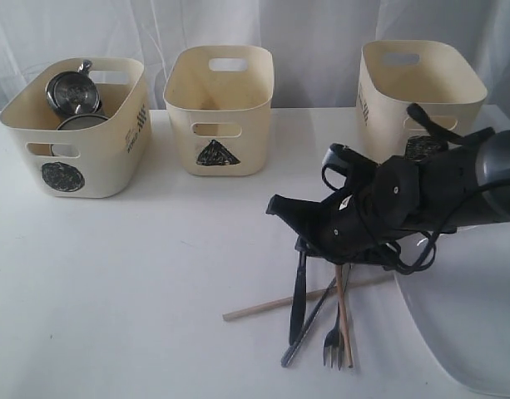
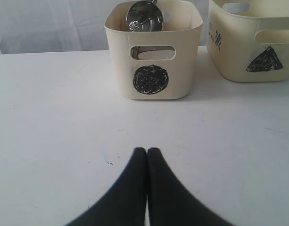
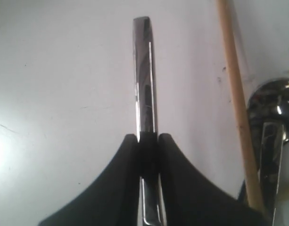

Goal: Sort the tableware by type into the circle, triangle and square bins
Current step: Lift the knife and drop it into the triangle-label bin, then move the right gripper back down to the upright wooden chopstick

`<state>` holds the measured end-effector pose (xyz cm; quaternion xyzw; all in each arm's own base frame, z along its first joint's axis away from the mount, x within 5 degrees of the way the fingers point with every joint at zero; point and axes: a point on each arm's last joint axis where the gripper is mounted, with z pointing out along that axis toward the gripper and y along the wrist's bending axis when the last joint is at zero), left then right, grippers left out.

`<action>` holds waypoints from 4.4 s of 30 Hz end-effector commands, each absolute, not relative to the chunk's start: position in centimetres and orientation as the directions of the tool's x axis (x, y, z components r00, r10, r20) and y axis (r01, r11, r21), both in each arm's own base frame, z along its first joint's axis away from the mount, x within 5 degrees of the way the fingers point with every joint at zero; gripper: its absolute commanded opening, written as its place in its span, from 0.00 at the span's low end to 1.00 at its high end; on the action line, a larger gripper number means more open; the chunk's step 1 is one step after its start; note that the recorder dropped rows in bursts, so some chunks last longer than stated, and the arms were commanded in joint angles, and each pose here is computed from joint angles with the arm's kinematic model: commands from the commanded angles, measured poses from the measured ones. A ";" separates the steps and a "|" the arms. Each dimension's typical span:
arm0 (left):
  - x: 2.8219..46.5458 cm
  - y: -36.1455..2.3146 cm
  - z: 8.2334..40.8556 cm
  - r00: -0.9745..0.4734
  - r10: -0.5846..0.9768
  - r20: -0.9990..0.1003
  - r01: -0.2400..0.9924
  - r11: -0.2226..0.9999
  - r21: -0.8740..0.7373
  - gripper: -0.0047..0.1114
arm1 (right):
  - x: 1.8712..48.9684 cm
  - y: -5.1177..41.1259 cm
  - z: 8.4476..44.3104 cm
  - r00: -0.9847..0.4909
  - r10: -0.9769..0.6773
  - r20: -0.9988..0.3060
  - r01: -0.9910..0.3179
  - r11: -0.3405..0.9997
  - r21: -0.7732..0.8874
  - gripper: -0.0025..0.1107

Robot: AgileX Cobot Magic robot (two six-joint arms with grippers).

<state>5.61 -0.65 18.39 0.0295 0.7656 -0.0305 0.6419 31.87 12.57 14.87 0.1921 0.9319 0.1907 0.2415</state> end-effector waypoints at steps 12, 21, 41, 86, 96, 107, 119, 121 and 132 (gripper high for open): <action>5.6 -0.7 18.3 -0.176 -0.009 -0.984 0.081 0.996 -0.023 0.04 | 32.4 11.9 20.4 -0.684 0.482 -0.548 0.160 0.831 0.533 0.02; 5.6 -0.7 18.3 -0.176 -0.009 -0.984 0.081 0.996 -0.023 0.04 | 34.4 12.7 26.2 -0.592 0.515 -0.619 0.062 0.796 0.602 0.02; 5.6 -0.7 18.3 -0.176 -0.009 -0.984 0.081 0.996 -0.023 0.04 | 46.1 12.1 29.3 -0.488 0.486 -0.725 -0.017 0.825 0.565 0.02; 5.6 -0.7 18.3 -0.176 -0.009 -0.984 0.081 0.996 -0.023 0.04 | 56.6 14.2 24.6 -0.469 0.469 -0.748 -0.123 0.804 0.581 0.23; 5.6 -0.7 18.3 -0.176 -0.009 -0.984 0.081 0.996 -0.023 0.04 | 49.1 12.1 27.1 -0.680 -0.052 -0.731 -0.254 0.952 0.169 0.23; 5.6 -0.7 18.3 -0.176 -0.009 -0.984 0.081 0.996 -0.023 0.04 | 36.1 10.4 24.3 -0.816 -0.227 -0.531 -0.280 0.960 0.020 0.23; 5.6 -0.7 18.3 -0.176 -0.009 -0.984 0.081 0.996 -0.023 0.04 | 34.2 11.5 21.4 -0.858 -0.319 -0.402 -0.293 0.948 -0.125 0.34; 5.6 -0.7 18.3 -0.176 -0.009 -0.984 0.081 0.996 -0.023 0.04 | 34.5 11.4 21.1 -0.858 -0.314 -0.405 -0.279 0.949 -0.146 0.37; 5.6 -0.7 18.3 -0.176 -0.009 -0.984 0.081 0.996 -0.023 0.04 | 36.5 11.8 18.1 -0.885 -0.335 -0.323 -0.276 0.937 -0.215 0.37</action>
